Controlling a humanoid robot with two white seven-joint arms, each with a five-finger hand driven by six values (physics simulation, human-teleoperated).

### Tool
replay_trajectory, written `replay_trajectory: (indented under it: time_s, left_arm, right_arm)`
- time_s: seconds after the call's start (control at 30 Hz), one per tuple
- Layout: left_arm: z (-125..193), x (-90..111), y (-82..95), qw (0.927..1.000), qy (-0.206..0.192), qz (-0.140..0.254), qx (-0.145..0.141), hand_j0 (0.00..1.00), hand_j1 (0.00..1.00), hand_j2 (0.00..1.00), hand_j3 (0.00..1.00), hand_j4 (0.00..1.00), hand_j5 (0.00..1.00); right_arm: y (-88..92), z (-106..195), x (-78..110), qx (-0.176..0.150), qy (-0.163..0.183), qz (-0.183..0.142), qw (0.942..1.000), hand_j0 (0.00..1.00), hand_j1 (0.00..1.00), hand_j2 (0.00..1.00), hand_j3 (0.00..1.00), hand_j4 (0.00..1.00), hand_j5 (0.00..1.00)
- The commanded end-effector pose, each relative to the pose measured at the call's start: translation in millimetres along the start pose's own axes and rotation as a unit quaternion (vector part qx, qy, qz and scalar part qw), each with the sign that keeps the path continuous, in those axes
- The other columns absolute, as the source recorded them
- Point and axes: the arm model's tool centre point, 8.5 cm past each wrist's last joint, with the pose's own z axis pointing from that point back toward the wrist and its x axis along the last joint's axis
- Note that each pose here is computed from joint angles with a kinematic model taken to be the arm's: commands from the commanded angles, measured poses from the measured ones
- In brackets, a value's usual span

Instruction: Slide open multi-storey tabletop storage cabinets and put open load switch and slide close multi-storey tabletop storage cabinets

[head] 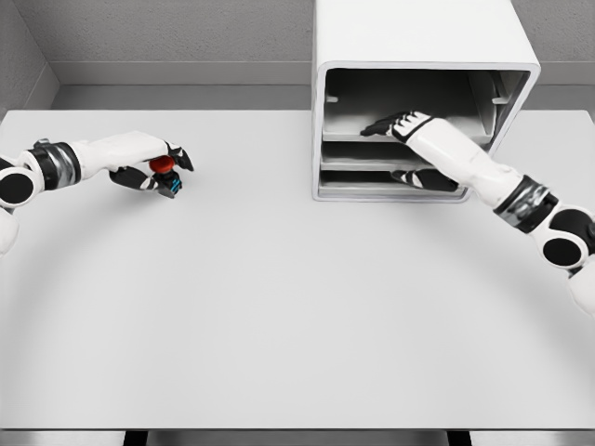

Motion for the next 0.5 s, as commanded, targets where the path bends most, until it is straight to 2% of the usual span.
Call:
replay_trajectory:
  time_s: [0.0,0.23,0.47]
  left_arm:
    - [1,1,2.4,1.0,-0.002,0.002,0.005,0.57,0.57,0.57,0.57,0.57,0.57]
    - [1,2,6.1,0.9999,-0.004,0.002,0.011,0.46,0.46,0.46,0.46,0.46,0.46]
    - [0,12,16.3,0.9996,-0.016,-0.013,0.021,0.39,0.39,0.39,0.39,0.39,0.39]
  right_arm:
    - [0.7,1,-0.3,0.002,0.0,-0.003,1.0,0.83,0.83,0.83,0.83,0.83,0.83]
    - [11.1,5,-4.1,0.013,0.009,-0.009,0.9998,0.85,0.85,0.85,0.85,0.85,0.85]
    - [10.0,9,-3.3,0.015,0.008,-0.007,0.9998,0.87,0.87,0.87,0.87,0.87,0.87]
